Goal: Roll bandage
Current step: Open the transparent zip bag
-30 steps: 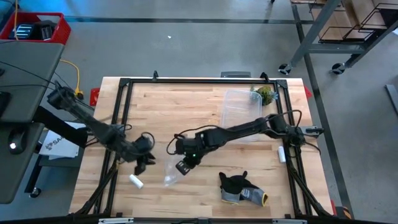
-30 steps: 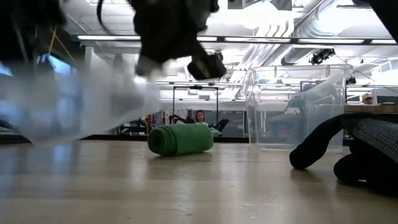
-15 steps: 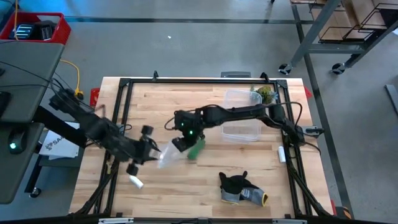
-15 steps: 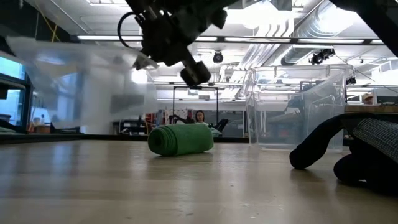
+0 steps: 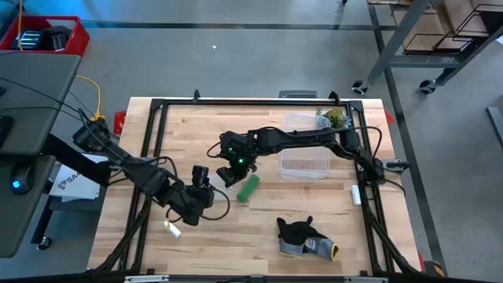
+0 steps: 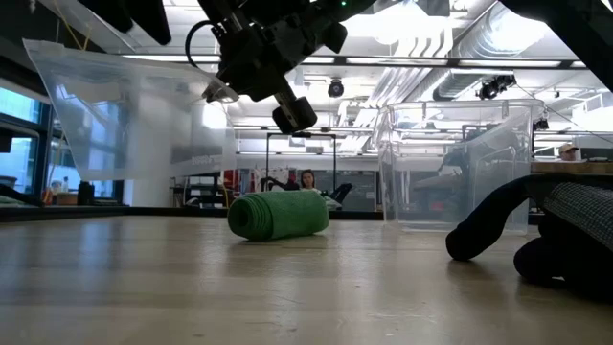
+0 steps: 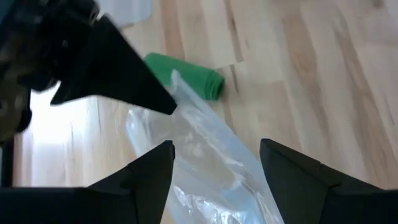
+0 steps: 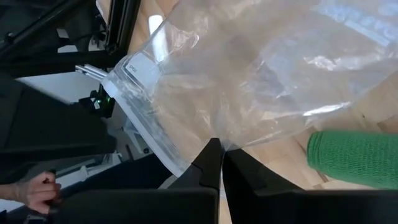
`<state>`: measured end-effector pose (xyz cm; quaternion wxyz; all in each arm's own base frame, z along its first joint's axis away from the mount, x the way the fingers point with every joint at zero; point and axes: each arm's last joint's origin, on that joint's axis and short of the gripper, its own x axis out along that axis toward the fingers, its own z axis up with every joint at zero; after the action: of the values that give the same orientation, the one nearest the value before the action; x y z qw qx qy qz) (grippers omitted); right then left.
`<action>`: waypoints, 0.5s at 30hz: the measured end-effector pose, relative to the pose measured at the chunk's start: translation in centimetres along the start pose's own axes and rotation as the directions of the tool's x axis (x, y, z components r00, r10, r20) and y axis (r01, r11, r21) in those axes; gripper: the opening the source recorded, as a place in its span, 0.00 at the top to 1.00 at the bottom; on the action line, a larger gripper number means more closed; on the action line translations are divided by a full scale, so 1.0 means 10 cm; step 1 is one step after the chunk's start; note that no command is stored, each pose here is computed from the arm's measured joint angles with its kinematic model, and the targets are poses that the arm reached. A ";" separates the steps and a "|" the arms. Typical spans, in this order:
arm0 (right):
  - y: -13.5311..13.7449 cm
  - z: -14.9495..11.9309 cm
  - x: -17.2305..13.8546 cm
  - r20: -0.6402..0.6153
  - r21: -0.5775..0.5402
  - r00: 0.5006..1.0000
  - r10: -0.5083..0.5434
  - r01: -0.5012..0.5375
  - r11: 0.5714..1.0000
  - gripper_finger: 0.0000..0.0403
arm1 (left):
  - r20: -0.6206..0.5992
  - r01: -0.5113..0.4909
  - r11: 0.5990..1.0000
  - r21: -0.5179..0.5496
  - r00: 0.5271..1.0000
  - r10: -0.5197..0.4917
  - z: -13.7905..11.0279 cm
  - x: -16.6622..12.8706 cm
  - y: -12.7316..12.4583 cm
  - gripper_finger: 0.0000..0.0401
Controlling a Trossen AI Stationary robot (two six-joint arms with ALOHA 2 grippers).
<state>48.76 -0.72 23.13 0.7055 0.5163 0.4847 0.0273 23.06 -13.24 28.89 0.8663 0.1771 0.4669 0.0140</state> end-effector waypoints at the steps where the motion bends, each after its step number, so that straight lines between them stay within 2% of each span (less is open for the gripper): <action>1: 0.00 0.00 0.00 0.000 -0.004 1.000 0.000 0.000 1.000 1.00 | -0.002 -0.007 1.000 -0.027 1.000 0.007 0.00 0.01 0.01 0.41; 5: 0.00 0.00 0.00 0.001 -0.019 1.000 -0.001 0.001 1.000 1.00 | 0.007 -0.011 0.992 -0.125 1.000 0.012 0.01 0.03 0.04 0.40; 10: -0.02 0.00 -0.01 0.000 -0.016 1.000 -0.017 0.017 1.000 1.00 | 0.032 0.030 0.987 -0.160 0.999 -0.026 -0.03 0.14 -0.03 0.40; 15: -0.04 0.00 -0.01 -0.006 -0.001 0.999 -0.033 0.033 0.999 1.00 | 0.034 0.004 0.977 -0.212 0.999 0.003 -0.07 0.23 -0.03 0.40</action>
<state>48.50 -0.96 22.88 0.7046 0.5081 0.4951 0.0174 23.72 -12.87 26.56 0.8882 0.0839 0.4477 0.0603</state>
